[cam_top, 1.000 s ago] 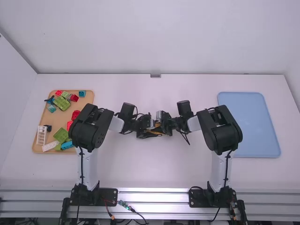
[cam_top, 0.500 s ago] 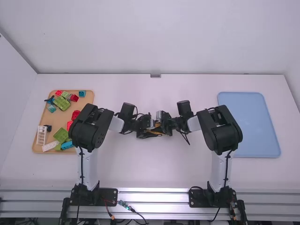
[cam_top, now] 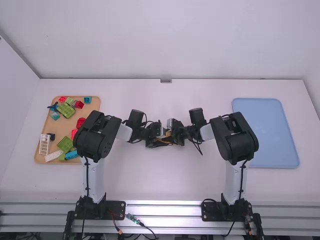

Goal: Assemble lego blocks to make yellow taxi

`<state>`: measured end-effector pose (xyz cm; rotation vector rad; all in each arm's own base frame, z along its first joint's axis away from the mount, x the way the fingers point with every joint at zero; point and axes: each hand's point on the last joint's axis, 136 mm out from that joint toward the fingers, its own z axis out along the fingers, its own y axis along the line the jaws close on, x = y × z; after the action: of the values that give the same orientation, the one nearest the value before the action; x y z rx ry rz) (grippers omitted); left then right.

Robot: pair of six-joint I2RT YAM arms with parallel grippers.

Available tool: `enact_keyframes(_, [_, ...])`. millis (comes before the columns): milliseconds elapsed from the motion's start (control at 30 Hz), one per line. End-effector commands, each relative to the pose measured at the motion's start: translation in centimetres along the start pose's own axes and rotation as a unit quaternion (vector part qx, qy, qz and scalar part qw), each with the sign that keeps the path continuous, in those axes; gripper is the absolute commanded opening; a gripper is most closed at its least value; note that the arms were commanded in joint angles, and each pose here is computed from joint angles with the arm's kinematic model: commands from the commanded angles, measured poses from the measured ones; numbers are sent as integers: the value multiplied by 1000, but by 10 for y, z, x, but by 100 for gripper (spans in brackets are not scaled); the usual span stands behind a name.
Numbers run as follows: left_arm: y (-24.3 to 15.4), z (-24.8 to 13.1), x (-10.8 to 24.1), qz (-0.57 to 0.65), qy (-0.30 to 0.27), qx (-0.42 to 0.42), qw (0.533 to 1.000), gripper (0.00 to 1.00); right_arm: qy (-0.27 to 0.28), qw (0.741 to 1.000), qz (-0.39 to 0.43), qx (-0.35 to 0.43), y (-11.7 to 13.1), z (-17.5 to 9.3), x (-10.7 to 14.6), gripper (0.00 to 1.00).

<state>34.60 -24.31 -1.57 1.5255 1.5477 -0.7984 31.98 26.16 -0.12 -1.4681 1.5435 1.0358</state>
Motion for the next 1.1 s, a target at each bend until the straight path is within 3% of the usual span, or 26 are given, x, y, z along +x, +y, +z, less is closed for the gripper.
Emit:
enact_keyframes(0, [-5, 4, 39, -33, 64, -14, 997, 2, 49, 997, 53, 20, 3, -1, 35, 38])
enact_keyframes(400, [-6, 3, 40, -35, 66, -11, 997, 2, 46, 998, 30, 22, 7, -9, 17, 40])
enact_keyframes(867, [-7, 3, 41, -39, 67, -10, 997, 2, -1, 999, 24, 25, -2, -26, 4, 43])
enact_keyframes(1067, [-8, 4, 41, -38, 67, -8, 997, 2, -6, 1000, 3, 26, 4, -34, -13, 44])
